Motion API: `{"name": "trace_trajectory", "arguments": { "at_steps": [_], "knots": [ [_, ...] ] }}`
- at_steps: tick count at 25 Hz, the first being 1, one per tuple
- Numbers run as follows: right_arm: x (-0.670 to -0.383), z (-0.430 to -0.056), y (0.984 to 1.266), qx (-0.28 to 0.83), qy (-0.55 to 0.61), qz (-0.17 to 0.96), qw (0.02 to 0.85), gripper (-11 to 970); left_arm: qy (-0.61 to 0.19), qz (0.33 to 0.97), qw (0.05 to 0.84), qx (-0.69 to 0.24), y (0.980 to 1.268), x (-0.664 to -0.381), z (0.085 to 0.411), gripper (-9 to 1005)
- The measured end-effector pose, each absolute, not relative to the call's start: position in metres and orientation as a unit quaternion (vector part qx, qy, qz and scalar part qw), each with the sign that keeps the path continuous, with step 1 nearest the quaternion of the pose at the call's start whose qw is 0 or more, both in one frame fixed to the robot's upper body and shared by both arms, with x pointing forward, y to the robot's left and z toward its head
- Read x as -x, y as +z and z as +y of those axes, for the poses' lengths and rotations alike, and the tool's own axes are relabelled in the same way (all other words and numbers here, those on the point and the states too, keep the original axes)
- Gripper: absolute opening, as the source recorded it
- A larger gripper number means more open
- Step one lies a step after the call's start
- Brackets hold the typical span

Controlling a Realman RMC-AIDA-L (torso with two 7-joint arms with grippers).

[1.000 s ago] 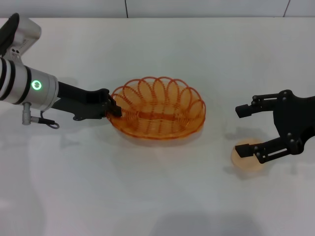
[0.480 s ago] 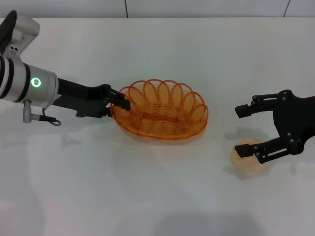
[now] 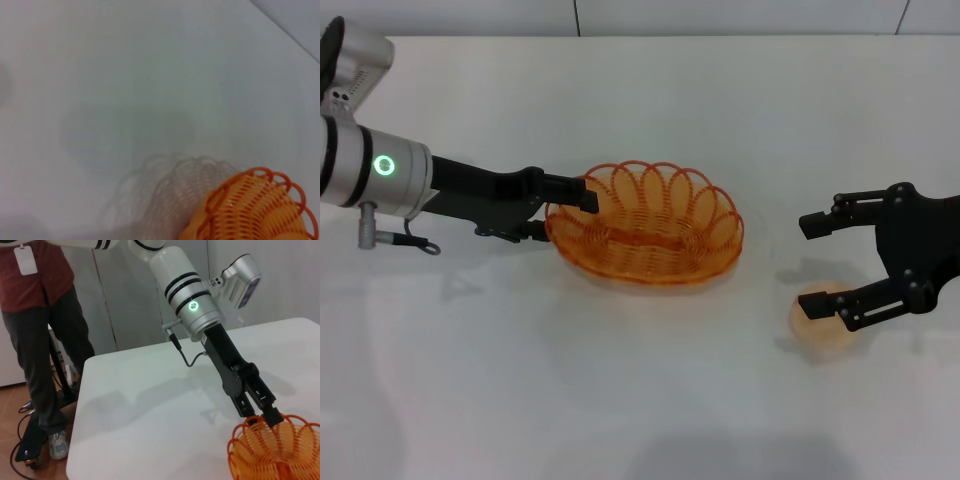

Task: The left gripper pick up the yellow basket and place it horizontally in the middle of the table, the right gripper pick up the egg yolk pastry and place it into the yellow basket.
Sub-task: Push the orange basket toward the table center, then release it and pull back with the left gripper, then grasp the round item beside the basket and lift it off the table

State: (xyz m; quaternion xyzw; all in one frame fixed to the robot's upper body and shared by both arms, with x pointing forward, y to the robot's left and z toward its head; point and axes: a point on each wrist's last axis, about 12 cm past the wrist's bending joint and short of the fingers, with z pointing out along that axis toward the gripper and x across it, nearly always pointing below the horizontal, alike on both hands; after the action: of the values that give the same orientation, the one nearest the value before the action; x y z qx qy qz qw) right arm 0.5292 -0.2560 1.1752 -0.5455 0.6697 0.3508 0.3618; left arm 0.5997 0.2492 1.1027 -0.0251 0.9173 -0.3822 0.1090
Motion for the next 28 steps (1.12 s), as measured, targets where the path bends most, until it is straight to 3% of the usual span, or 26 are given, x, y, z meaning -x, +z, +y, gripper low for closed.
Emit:
{"name": "trace_trajectory", "arguments": {
  "at_steps": [6, 20, 28],
  "knots": [
    [-0.529, -0.256, 1.175, 0.546, 0.351, 0.668, 0.365, 868, -0.388, 0.914, 0.117, 0.017, 1.109, -0.6, 0.252, 871],
    [-0.529, -0.255, 1.175, 0.542, 0.353, 0.668, 0.367, 869, -0.391, 0.886, 0.244, -0.053, 1.141, -0.616, 0.275, 872],
    [-0.534, -0.258, 1.169, 0.514, 0.352, 0.693, 0.363, 868, -0.344, 0.877, 0.287, -0.174, 1.169, -0.611, 0.294, 872]
  ]
}}
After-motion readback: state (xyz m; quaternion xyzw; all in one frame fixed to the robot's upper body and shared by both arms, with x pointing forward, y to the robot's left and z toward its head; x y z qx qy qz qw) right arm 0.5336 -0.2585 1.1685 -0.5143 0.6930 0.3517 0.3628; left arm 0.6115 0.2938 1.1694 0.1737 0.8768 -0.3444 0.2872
